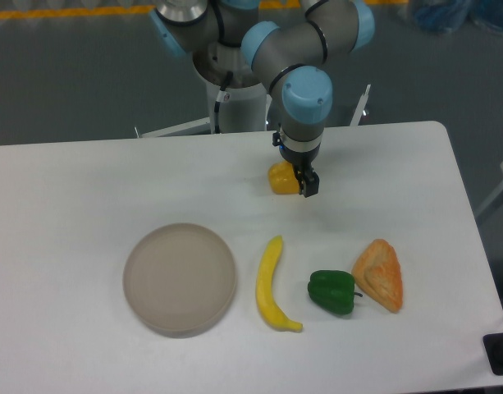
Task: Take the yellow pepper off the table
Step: 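Close the gripper around the yellow bell pepper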
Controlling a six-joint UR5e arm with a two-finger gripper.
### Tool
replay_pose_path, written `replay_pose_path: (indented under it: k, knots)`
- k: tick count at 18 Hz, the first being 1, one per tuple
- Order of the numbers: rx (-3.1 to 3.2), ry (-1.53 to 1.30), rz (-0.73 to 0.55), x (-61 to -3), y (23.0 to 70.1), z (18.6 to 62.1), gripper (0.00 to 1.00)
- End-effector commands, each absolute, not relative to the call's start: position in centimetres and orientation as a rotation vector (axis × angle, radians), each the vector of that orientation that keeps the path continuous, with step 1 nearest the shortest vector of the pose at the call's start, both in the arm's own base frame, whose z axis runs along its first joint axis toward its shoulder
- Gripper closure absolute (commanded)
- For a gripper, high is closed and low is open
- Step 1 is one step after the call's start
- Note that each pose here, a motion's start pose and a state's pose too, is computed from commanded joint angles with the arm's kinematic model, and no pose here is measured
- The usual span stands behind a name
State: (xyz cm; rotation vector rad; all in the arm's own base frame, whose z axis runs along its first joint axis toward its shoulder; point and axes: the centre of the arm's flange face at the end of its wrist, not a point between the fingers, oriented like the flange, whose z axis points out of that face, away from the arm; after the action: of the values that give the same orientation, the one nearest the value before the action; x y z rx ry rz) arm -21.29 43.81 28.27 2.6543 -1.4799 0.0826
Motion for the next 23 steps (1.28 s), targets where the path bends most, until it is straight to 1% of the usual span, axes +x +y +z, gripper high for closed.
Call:
replay_pose_path:
  k: [3, 6, 8, 10, 12, 14, 15, 16, 18, 19, 23]
  knots:
    - [2.65, -1.476, 0.102, -21.2, 43.7, 27.5, 0.0]
    - [2.651, -1.447, 0.154, -20.7, 43.0, 25.6, 0.0]
    - [2.669, -1.454, 0.123, -20.7, 43.0, 25.3, 0.0]
    - [2.666, -1.455, 0.129, -20.8, 43.1, 24.9, 0.01]
    - [2.669, -1.451, 0.127, -20.9, 43.0, 24.7, 0.26]
    - [2.668, -1.448, 0.118, -20.9, 43.0, 24.8, 0.53]
    - [2.665, -1.447, 0.111, -21.0, 43.0, 25.0, 0.59]
    - [2.667, -1.443, 0.104, -21.1, 43.0, 25.2, 0.63]
    - [2.67, -1.446, 0.081, -21.5, 43.4, 26.0, 0.68]
    - [2.678, -1.447, 0.05, -22.2, 44.0, 27.4, 0.68]
    - [2.738, -1.338, 0.034, -24.2, 46.3, 33.0, 0.67]
